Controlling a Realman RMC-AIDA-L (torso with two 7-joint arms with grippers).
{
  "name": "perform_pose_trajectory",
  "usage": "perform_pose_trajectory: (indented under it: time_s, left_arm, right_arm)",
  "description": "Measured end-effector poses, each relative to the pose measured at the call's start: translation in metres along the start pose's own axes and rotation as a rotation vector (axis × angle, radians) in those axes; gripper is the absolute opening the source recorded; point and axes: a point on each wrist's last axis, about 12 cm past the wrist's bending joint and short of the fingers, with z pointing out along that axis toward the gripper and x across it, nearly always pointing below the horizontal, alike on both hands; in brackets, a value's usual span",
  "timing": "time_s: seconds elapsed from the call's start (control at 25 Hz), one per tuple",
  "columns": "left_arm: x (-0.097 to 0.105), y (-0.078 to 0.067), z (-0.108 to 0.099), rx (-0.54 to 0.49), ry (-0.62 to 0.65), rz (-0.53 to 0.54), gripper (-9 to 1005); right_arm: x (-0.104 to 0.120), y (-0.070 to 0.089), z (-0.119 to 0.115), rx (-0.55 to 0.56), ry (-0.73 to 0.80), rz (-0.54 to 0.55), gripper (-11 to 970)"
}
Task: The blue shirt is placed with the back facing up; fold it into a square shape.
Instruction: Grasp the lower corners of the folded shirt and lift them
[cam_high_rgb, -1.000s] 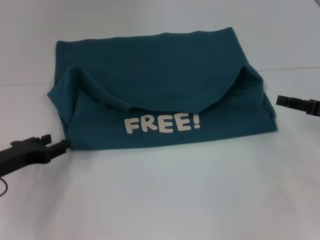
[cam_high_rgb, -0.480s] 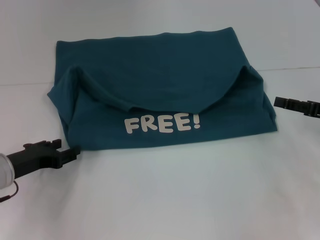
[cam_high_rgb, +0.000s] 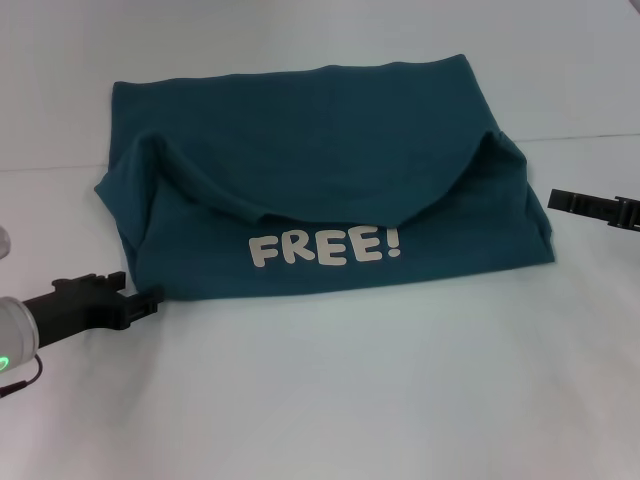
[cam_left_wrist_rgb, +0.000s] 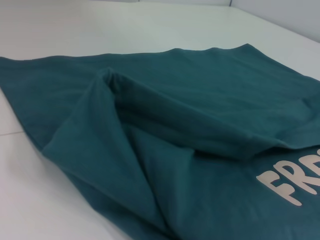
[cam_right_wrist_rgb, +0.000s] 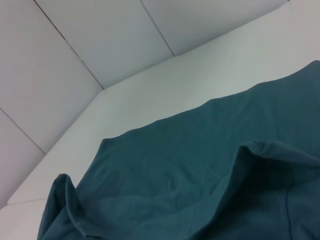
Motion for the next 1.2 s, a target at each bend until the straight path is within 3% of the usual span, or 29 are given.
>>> perform_pose_trajectory:
  time_s: [0.44, 0.88, 1.08, 1.2]
  left_arm:
    - [-0.0054, -0.0075, 0.0071, 0.03, 0.015, 0.031, 601]
    - [-0.0074, -0.0058, 0.007, 0.014, 0.012, 0.018, 565]
    - [-0.007, -0.0054, 0.0077, 0.008, 0.024, 0.026, 341]
    - [-0.0067, -0.0057, 0.0083, 0.008, 0.031, 0.031, 258]
  right_arm:
    - [0.0016, -0.0004, -0.0003, 0.003, -0.002, -0.003, 676]
    - [0.0044, -0.0017, -0.0021, 0.008, -0.002, 0.003, 676]
    - [0.0052, -0.0016, -0.0022, 0.006, -0.001, 0.005, 676]
    - [0.0057, -0.0016, -0.0023, 0.006, -0.001, 0.005, 675]
